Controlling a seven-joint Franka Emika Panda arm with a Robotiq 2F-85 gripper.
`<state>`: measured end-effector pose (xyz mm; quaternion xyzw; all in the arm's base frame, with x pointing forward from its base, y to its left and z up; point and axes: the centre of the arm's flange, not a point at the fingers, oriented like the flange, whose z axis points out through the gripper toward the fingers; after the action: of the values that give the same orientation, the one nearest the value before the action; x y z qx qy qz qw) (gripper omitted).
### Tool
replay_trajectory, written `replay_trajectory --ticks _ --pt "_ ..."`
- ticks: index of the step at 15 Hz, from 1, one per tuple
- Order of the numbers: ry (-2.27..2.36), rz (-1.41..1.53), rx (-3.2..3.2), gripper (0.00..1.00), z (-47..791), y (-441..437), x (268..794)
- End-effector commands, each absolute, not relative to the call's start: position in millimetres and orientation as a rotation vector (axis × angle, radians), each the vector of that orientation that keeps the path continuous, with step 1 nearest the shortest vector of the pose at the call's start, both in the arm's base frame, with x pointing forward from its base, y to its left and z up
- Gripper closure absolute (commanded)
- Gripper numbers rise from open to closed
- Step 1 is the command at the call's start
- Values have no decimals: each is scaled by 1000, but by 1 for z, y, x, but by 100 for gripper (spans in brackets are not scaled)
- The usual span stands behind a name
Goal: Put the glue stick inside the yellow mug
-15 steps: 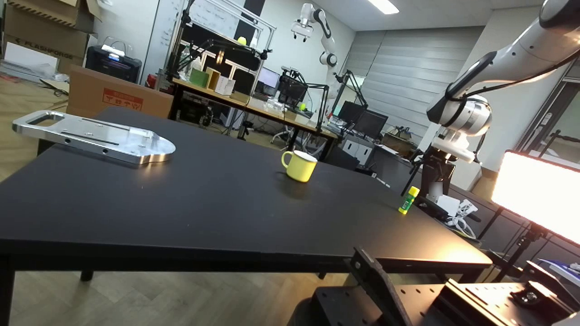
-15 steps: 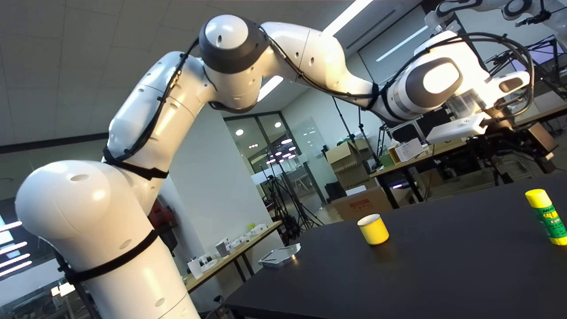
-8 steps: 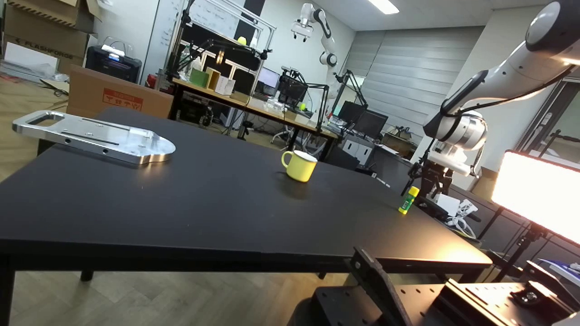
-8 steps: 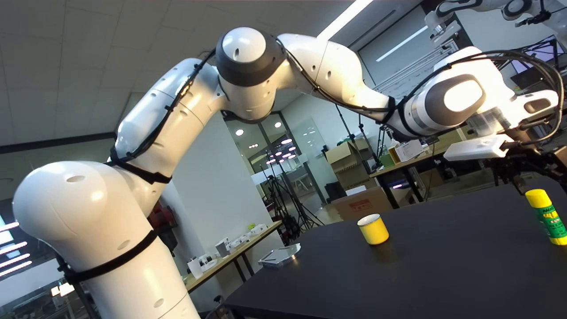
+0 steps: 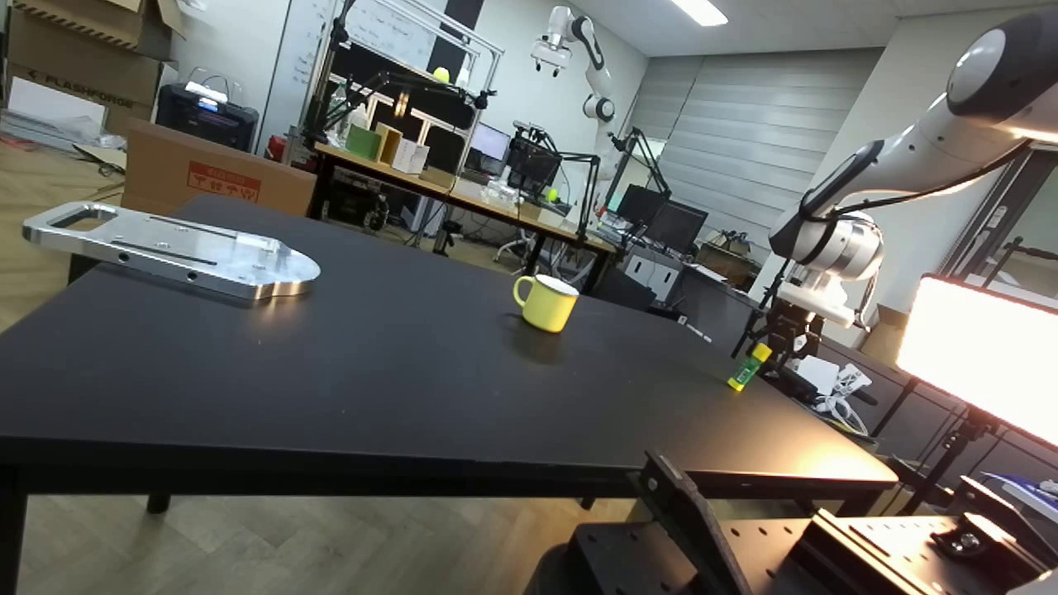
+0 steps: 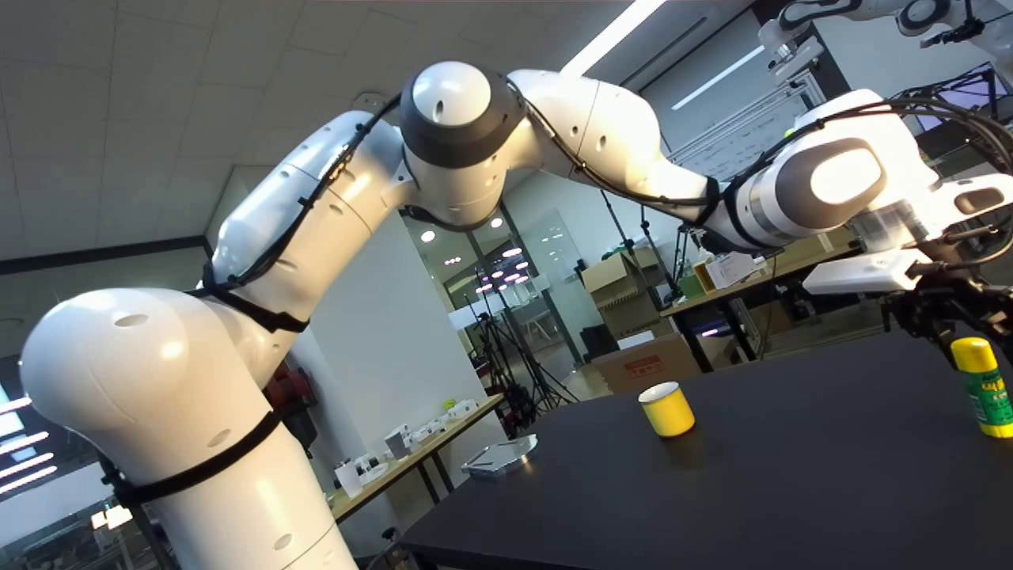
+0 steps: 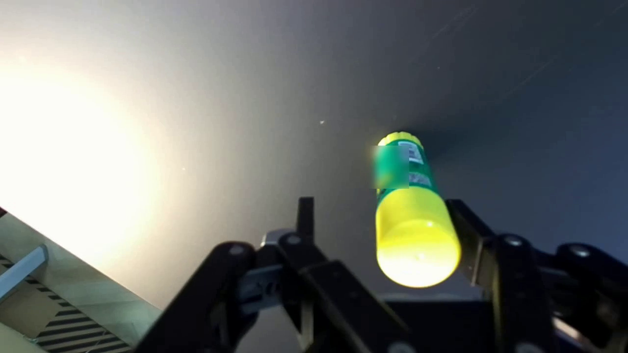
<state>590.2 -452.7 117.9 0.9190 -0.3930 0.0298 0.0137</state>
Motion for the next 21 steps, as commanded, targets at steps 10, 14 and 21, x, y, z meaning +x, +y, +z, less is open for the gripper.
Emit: replay_trajectory --ticks 10,14,21 --pt "-1050 223 2971 91 221 -383 625" --pt "-811 394 3029 91 285 -313 647" --pt "-238 458 3200 91 331 -138 654"
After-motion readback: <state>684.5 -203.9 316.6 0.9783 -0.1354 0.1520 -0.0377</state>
